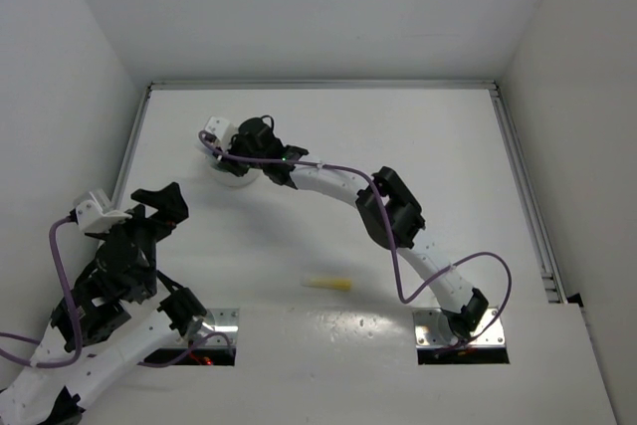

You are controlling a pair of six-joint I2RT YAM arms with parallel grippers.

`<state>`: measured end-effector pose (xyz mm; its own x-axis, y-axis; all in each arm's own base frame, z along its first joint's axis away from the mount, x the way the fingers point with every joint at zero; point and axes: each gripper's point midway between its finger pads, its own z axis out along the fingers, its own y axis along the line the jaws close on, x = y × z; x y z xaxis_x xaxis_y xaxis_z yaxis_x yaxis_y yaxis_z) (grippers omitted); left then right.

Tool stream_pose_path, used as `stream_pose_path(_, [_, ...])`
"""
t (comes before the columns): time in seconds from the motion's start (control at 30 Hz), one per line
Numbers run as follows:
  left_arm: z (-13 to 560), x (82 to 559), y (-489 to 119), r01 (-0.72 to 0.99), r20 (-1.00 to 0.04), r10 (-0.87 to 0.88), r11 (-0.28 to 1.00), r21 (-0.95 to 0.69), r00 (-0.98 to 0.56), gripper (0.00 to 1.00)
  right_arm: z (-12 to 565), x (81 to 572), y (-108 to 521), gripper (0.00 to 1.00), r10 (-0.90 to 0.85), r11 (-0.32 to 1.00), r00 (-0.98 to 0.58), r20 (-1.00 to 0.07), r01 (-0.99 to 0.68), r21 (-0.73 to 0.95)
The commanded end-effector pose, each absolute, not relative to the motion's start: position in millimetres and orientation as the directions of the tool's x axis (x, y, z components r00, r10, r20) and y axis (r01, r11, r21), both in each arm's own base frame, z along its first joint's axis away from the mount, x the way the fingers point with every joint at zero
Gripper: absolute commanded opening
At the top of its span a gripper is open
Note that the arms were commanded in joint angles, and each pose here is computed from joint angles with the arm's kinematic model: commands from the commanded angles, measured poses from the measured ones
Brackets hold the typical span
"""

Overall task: Sort the stationery into containers
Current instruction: Place the pen in the storage box.

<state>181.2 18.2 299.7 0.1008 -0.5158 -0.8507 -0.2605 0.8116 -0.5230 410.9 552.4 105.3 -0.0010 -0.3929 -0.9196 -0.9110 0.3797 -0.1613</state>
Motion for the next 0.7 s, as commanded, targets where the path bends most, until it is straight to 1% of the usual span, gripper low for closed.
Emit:
stream_pose_path(0.0, [301,179,23,-0.273,-0.843,-0.524,0.799,-0.536,0.121,1.00,121,411,558,0.07,-0.360,0.372,0.047,-0.932,-0.909,-0.190])
stream_pose_path(0.1, [301,179,23,-0.273,-0.843,-0.524,0.799,-0.536,0.121,1.00,121,413,557,0.14,-0.366,0.376,0.055,-0.929,-0.904,-0.201])
stream_pose_path(0.13, [301,179,23,-0.273,-0.843,-0.524,0.799,-0.536,0.121,1.00,121,413,557,0.19,-0.366,0.376,0.055,-0.929,-0.904,-0.201])
stream_pose_path(0.23, [301,179,23,-0.273,-0.843,-0.524,0.799,-0.536,0.121,1.00,123,412,556,0.26,-0.366,0.376,0.055,-0.929,-0.904,-0.201])
stream_pose_path(0.27, [301,179,23,-0.273,-0.843,-0.524,0.799,-0.536,0.121,1.00,123,412,556,0.31,-0.366,0.376,0.055,-0.929,-0.904,-0.201])
stream_pose_path(0.33, [301,179,23,-0.273,-0.843,-0.524,0.799,-0.536,0.121,1.00,123,412,556,0.35,-0.366,0.376,0.055,-0.929,-0.904,-0.201])
stream_pose_path(0.37, [301,179,23,-0.273,-0.843,-0.524,0.799,-0.536,0.121,1.00,129,412,556,0.39,-0.359,0.378,0.060,-0.931,-0.903,-0.204])
stream_pose_path(0.5, [301,179,23,-0.273,-0.843,-0.524,0.799,-0.536,0.121,1.00,127,411,555,0.45,-0.366,0.376,0.055,-0.929,-0.904,-0.201])
stream_pose_path(0.67, [301,179,23,-0.273,-0.843,-0.524,0.799,-0.536,0.121,1.00,133,411,555,0.45,-0.359,0.378,0.060,-0.931,-0.903,-0.204])
